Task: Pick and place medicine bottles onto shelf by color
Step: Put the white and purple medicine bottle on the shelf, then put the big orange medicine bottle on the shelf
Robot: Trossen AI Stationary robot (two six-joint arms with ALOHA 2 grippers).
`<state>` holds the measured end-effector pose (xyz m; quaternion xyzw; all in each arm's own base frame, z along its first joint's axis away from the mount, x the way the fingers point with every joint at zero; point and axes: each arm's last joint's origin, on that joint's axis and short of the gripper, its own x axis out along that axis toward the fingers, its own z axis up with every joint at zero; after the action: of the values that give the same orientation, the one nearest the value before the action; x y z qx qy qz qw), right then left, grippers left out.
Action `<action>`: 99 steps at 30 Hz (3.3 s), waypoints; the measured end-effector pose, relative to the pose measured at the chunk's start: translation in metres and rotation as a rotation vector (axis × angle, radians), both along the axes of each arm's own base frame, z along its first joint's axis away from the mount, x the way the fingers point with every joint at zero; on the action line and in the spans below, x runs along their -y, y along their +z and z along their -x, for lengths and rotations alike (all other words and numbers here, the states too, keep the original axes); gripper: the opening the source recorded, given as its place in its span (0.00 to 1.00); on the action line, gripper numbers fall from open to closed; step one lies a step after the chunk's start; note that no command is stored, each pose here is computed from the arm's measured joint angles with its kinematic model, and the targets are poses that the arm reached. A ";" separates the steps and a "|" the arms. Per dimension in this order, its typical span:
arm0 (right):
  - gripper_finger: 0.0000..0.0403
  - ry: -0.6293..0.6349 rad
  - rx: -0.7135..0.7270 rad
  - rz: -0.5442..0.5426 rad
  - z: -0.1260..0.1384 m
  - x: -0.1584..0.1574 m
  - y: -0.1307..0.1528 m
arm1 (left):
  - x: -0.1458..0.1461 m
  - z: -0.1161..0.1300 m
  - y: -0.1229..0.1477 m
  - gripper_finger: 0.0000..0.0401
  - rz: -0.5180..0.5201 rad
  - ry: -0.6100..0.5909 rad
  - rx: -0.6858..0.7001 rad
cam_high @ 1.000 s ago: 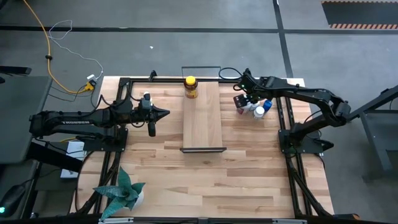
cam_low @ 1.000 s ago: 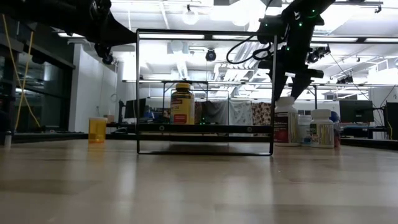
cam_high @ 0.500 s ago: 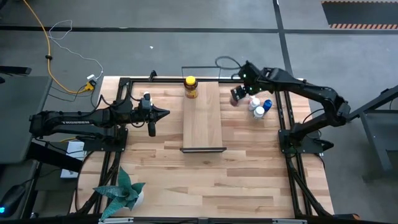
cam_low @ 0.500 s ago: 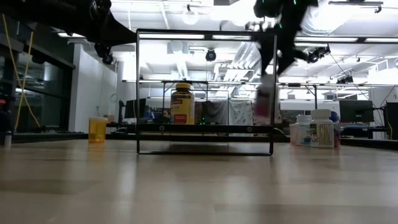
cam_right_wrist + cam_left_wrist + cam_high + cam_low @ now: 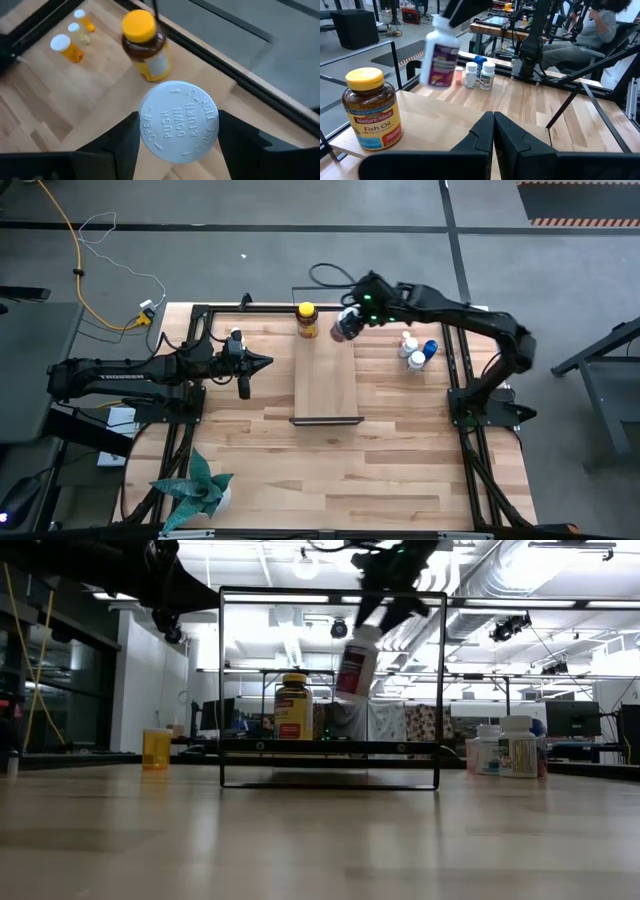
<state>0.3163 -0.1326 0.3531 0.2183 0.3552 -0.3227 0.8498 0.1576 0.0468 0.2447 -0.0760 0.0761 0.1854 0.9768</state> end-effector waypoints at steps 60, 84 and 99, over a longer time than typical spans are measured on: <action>0.69 0.070 -0.230 0.004 -0.064 0.069 -0.038 | 0.000 0.000 0.001 0.00 0.003 0.005 0.015; 0.69 0.197 -0.400 0.237 0.041 -0.108 -0.023 | 0.019 0.014 0.008 0.00 0.000 -0.107 0.043; 0.69 0.357 0.714 0.491 0.111 -0.128 -0.093 | 0.021 0.015 0.009 0.00 -0.079 -0.034 0.112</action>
<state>0.2052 -0.0041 0.2605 0.0437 -0.0144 -0.1508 0.9875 0.1424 0.0256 0.2538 -0.0462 0.0153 0.1669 0.9848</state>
